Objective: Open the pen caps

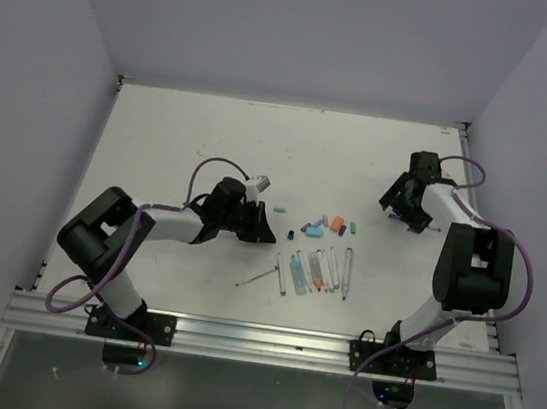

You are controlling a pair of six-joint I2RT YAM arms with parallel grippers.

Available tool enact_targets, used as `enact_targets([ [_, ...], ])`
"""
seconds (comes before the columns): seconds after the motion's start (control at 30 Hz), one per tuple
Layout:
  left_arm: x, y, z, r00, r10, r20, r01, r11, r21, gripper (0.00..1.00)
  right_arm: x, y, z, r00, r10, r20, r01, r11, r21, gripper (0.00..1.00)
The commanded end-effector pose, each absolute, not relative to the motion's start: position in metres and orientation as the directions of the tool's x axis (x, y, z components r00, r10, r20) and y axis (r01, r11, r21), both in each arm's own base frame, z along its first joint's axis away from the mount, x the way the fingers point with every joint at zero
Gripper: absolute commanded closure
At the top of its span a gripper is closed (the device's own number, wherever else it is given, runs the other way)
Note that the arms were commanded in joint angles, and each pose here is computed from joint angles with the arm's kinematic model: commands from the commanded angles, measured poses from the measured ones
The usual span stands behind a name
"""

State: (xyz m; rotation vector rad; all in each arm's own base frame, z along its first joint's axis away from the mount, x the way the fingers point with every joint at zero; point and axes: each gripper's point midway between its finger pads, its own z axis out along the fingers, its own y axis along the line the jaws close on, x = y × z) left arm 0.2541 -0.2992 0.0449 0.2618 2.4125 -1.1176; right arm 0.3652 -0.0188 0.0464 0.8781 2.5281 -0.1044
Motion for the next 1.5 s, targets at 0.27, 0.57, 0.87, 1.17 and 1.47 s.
enact_targets([
  [0.27, 0.271, -0.342, 0.061, -0.855, -0.021, -0.518, 0.409, 0.587, -0.699, 1.0, 0.376, 0.046, 0.071, -0.757, 0.376, -0.534, 0.39, 0.916, 0.093, 0.2],
  [0.57, 0.275, -0.348, 0.047, -0.872, -0.019, -0.49, 0.38, 0.605, -0.7, 1.0, 0.363, 0.147, 0.088, -0.802, 0.279, -0.528, 0.157, 0.952, 0.264, 0.58],
  [0.87, 0.283, -0.352, 0.05, -0.869, -0.03, -0.493, 0.373, 0.615, -0.695, 1.0, 0.335, 0.193, 0.069, -0.86, 0.168, -0.482, 0.022, 0.955, 0.294, 1.0],
  [1.17, 0.284, -0.351, 0.046, -0.873, -0.031, -0.487, 0.363, 0.627, -0.69, 1.0, 0.327, 0.234, 0.064, -0.877, 0.147, -0.458, -0.062, 0.91, 0.41, 1.0],
  [1.47, 0.288, -0.353, 0.044, -0.872, -0.03, -0.489, 0.362, 0.633, -0.684, 1.0, 0.318, 0.253, 0.044, -0.907, 0.135, -0.398, -0.065, 0.89, 0.451, 1.0],
])
